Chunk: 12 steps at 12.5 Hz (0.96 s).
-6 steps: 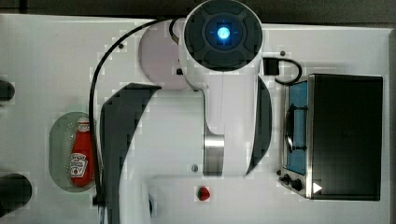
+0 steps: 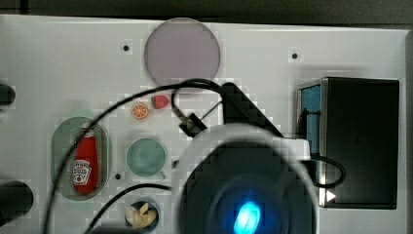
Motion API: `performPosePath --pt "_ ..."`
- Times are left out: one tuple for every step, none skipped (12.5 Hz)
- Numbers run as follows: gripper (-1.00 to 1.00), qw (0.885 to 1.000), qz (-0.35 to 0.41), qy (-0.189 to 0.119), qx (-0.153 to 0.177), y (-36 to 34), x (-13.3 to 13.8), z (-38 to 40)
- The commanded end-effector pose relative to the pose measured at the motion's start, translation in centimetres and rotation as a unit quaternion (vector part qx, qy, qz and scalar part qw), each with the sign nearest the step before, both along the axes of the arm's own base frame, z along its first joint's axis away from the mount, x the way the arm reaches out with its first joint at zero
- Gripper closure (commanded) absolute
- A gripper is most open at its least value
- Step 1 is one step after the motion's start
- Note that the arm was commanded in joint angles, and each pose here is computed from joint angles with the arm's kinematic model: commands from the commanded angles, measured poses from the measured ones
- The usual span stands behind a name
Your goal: Pick ketchup from strainer and place it on the table
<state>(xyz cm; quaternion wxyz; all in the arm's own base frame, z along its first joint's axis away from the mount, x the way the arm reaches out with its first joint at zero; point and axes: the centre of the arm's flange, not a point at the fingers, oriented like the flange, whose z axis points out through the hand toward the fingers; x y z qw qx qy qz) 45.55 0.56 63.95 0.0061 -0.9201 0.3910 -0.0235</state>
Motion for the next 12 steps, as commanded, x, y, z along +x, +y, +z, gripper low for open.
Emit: performPosePath --pt "-1.0 0.998 0.046 0.033 -0.004 7.2 2.3 -4.3" --pt "-1.0 0.997 0.069 0.034 -0.008 9.6 2.5 -5.0" --pt "-1.0 0.995 0.092 0.035 -0.011 12.1 2.6 -5.9" --pt "-1.0 0.992 0.117 0.038 -0.013 14.7 2.6 -6.8" --pt "-1.0 0.989 0.143 0.039 -0.014 17.5 2.4 -7.9" --pt "-1.0 0.985 0.169 0.039 -0.014 20.2 2.2 -8.9" --pt "-1.0 0.98 0.195 0.034 -0.012 22.9 1.9 -9.9" --pt "-1.0 0.975 0.22 0.032 -0.007 25.5 1.6 -11.1" --pt "-1.0 0.969 0.243 0.033 -0.001 27.9 1.1 -12.3" --pt "-1.0 0.964 0.264 0.035 0.006 30.1 0.7 -13.7" --pt "-1.0 0.958 0.283 0.04 0.013 32.0 0.1 -15.2" --pt "-1.0 0.953 0.3 0.046 0.018 33.6 -0.5 -16.8"
